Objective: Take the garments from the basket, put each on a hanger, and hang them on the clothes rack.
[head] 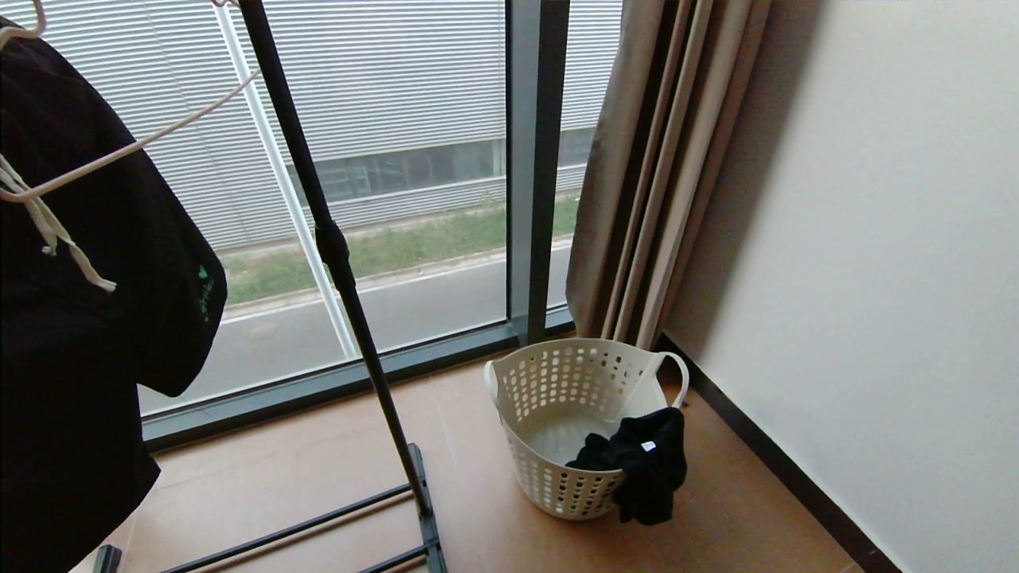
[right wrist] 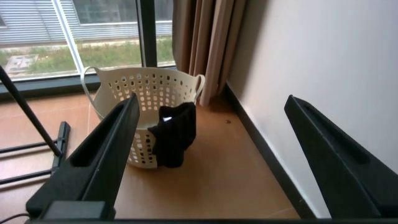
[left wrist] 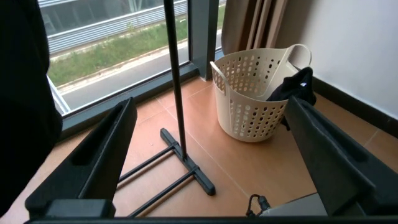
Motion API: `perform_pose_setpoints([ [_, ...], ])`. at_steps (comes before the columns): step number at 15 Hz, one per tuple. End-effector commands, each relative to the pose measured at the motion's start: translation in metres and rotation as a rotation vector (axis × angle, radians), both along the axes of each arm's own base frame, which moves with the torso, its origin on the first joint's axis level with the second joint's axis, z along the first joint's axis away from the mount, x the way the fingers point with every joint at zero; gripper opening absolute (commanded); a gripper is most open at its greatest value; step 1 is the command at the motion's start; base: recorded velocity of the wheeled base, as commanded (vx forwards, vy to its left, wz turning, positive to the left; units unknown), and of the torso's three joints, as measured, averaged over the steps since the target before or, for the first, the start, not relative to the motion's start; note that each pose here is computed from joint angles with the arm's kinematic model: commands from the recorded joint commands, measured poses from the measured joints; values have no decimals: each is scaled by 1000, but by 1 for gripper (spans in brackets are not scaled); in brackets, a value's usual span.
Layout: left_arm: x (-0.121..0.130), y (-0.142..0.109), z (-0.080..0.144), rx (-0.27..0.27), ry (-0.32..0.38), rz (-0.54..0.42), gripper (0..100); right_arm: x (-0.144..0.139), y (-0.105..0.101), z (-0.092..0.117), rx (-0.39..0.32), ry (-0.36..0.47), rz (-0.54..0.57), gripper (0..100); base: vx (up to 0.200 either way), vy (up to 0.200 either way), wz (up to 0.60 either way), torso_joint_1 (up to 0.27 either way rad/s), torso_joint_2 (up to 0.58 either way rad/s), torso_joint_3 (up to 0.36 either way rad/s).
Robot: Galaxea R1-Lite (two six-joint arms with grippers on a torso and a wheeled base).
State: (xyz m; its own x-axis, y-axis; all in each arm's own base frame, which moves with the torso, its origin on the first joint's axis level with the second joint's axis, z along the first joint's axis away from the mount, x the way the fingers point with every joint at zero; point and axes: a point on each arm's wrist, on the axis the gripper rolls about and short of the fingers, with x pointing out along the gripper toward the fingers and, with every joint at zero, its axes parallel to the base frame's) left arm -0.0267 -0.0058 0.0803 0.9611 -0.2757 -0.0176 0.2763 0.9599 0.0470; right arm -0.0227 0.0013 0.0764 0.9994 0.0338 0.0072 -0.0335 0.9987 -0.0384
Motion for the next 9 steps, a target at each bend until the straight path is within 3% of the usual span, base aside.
perform_pose_setpoints([
  [1, 0, 0, 0, 0, 2, 0, 100, 0, 0, 0, 0, 1, 0, 100, 0, 0, 0, -12, 76, -56],
  [9, 0, 0, 0, 0, 2, 0, 100, 0, 0, 0, 7, 1, -5, 100, 0, 0, 0, 5, 14, -178],
])
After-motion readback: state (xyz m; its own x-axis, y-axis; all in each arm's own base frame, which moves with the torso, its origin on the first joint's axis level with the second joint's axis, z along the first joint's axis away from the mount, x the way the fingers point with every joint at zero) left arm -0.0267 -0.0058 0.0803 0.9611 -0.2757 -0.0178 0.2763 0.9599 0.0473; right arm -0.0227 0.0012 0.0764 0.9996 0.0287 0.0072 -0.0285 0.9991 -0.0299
